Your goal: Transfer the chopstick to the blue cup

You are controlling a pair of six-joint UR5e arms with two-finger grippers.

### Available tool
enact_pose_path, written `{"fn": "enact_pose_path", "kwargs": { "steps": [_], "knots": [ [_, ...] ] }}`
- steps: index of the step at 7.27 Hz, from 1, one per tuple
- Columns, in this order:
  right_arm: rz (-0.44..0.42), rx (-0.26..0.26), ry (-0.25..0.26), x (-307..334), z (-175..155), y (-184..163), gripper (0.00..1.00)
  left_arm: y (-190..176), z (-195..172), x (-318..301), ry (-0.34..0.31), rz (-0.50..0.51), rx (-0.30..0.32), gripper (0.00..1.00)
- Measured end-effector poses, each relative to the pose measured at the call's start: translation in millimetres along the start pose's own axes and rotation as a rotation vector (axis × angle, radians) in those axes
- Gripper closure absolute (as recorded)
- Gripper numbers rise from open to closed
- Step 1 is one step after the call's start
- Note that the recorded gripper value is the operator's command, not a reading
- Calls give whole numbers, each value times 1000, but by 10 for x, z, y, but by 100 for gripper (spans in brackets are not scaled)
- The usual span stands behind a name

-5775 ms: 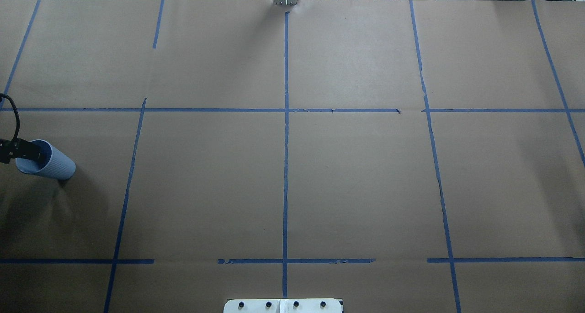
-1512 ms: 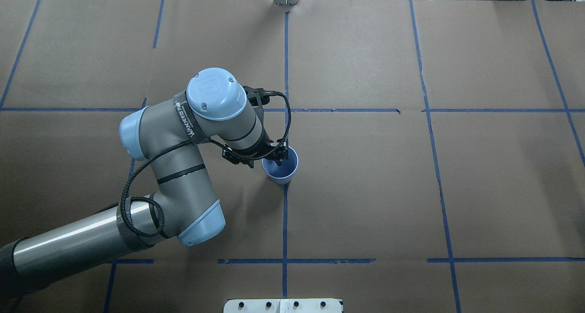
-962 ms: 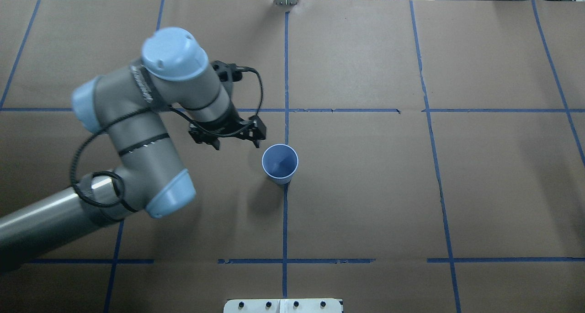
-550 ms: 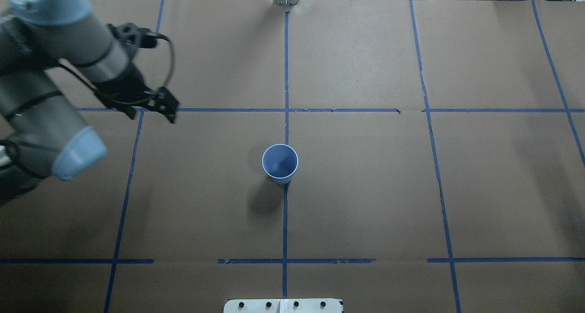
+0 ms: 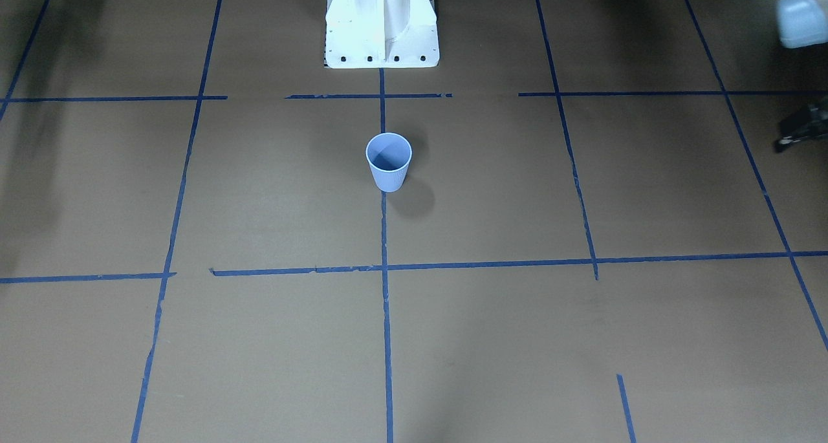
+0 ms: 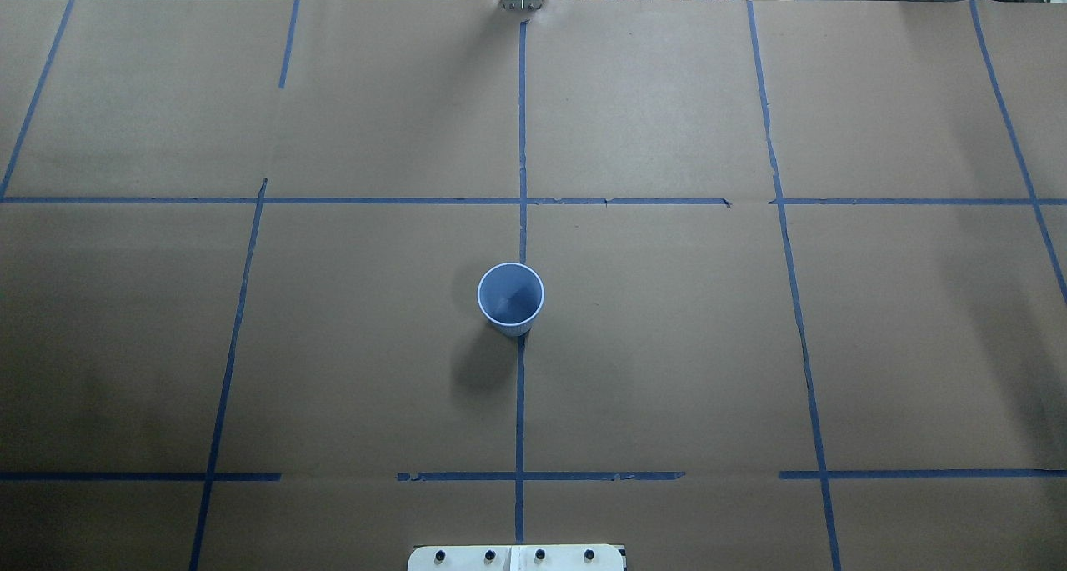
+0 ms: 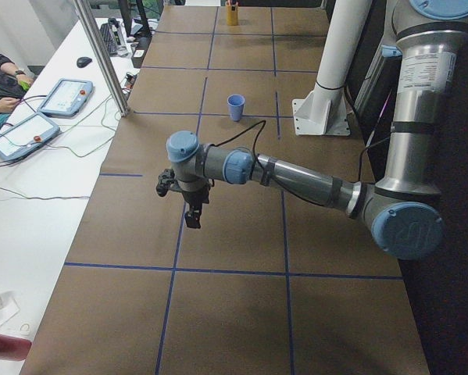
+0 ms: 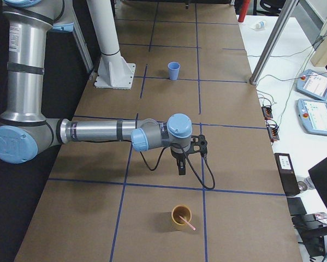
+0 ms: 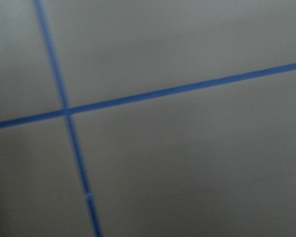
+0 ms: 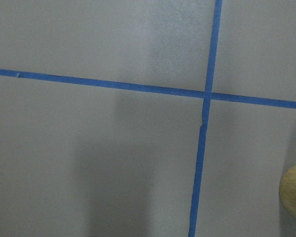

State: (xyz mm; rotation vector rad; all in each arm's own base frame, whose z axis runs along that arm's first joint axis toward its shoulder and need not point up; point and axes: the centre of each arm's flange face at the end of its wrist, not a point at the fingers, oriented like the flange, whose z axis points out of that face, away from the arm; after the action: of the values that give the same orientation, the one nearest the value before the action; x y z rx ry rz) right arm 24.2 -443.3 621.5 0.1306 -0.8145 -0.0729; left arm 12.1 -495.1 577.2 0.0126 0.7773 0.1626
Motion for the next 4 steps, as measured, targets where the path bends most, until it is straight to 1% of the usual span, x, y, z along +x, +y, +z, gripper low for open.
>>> {"fn": "enact_pose_path", "kwargs": {
  "steps": [1, 2, 3, 4],
  "knots": [
    [13, -5, 14, 214, 6, 172, 0, 221, 91, -361, 13, -42, -15, 0],
    [50, -4, 36, 467, 3, 414, 0, 324, 137, -502, 19, -60, -20, 0],
    [88, 24, 70, 703, -61, 619, 1, 355, 138, -532, 21, -64, -17, 0],
    [139, 76, 105, 917, -151, 719, 1, 360, 115, -521, 21, -60, -11, 0]
  ]
}}
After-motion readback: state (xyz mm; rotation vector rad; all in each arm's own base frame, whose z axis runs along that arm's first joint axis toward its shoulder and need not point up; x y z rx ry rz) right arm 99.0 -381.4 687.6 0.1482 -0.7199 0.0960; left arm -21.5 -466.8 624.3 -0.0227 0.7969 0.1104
